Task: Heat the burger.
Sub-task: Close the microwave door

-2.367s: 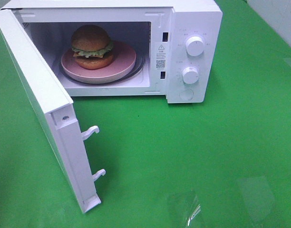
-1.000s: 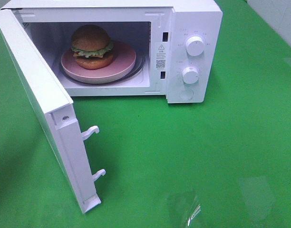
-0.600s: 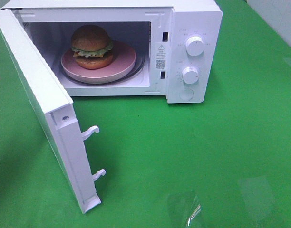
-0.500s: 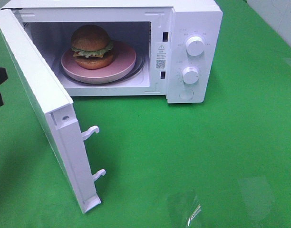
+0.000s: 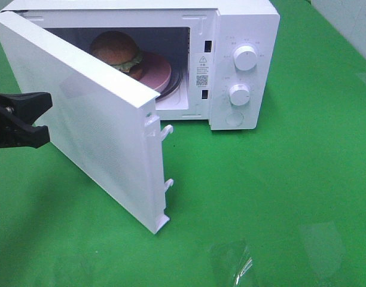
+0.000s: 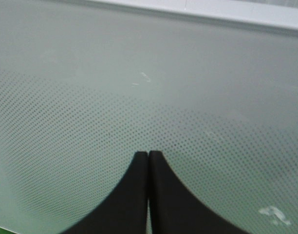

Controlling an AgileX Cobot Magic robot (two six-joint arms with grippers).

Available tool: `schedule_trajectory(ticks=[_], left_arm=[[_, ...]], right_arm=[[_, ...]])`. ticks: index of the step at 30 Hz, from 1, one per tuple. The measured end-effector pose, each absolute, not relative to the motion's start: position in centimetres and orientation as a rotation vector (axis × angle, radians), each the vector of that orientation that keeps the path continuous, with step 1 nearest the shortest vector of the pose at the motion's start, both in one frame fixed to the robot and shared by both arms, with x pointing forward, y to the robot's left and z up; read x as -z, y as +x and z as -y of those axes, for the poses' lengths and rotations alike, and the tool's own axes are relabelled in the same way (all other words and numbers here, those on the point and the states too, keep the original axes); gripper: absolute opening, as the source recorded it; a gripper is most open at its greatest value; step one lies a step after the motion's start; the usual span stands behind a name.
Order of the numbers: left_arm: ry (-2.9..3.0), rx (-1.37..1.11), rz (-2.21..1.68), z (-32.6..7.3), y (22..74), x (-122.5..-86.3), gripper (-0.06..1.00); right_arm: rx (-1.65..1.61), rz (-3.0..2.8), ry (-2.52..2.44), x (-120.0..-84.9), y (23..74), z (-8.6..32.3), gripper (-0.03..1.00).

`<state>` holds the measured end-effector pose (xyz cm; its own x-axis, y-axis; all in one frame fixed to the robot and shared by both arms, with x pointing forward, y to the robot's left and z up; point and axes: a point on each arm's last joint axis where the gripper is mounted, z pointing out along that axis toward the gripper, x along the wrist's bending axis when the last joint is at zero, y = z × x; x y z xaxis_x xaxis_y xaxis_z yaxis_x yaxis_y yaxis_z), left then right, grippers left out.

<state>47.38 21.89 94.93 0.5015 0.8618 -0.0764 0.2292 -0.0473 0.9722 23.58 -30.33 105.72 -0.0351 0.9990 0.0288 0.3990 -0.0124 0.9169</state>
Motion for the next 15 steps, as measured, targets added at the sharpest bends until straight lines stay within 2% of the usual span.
schedule_trajectory(ticks=[15], left_arm=[[1.536,-0.632,-0.921,-17.4,49.7,-95.3,0.00]], right_arm=[[-1.033,-1.527,1.503,-105.7,23.6,30.3,0.76]])
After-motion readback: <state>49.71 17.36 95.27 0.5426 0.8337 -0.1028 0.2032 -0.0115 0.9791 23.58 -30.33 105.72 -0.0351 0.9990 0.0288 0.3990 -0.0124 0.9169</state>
